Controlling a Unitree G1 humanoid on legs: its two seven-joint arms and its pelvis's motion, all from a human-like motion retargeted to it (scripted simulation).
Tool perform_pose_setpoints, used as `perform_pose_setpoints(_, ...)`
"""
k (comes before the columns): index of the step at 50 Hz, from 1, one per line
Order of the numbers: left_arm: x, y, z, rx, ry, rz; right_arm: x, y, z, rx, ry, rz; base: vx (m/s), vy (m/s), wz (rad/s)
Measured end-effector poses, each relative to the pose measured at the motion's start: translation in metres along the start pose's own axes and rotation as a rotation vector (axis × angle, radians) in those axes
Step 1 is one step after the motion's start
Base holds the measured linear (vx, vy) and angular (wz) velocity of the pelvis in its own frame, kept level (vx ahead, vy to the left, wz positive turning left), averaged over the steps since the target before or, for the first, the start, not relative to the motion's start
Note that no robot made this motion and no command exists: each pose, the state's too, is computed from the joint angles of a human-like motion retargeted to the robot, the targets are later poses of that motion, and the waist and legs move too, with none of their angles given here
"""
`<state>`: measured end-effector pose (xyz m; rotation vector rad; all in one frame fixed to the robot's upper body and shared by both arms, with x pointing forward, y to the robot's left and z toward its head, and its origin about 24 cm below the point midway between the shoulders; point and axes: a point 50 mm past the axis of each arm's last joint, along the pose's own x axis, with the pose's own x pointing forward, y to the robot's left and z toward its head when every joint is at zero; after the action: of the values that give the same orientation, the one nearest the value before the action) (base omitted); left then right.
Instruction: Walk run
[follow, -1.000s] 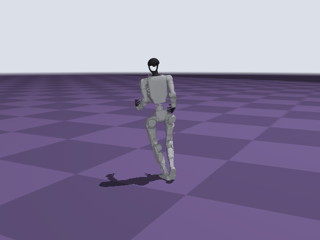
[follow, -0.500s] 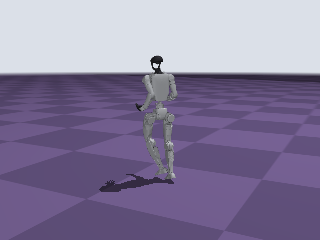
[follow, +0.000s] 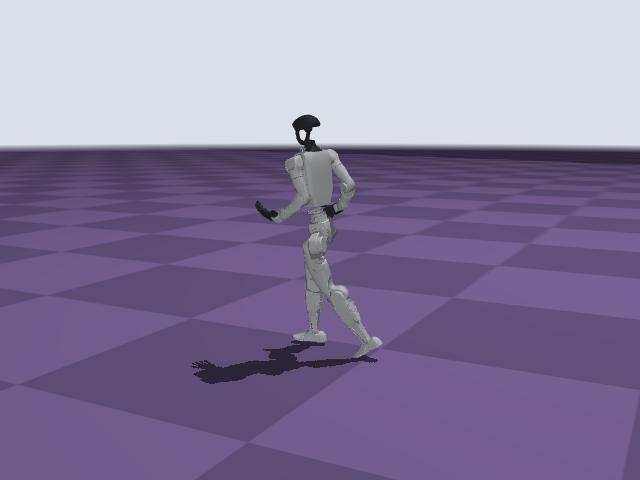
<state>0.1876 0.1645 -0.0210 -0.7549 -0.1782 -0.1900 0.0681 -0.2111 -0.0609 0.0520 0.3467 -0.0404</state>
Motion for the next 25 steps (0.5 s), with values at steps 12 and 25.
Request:
perform_pose_setpoints(12,-0.061,0.004,-0.011,0.070,0.114,0.087,0.096,0.043,0.096,0.259,-0.462,0.083,1.33,-0.22,0.62)
perform_pose_setpoints(25,-0.047,0.009,-0.012,0.091,0.143,0.063,0.103,0.051,0.120,-0.009,-0.508,0.246,1.24,-0.25,0.76)
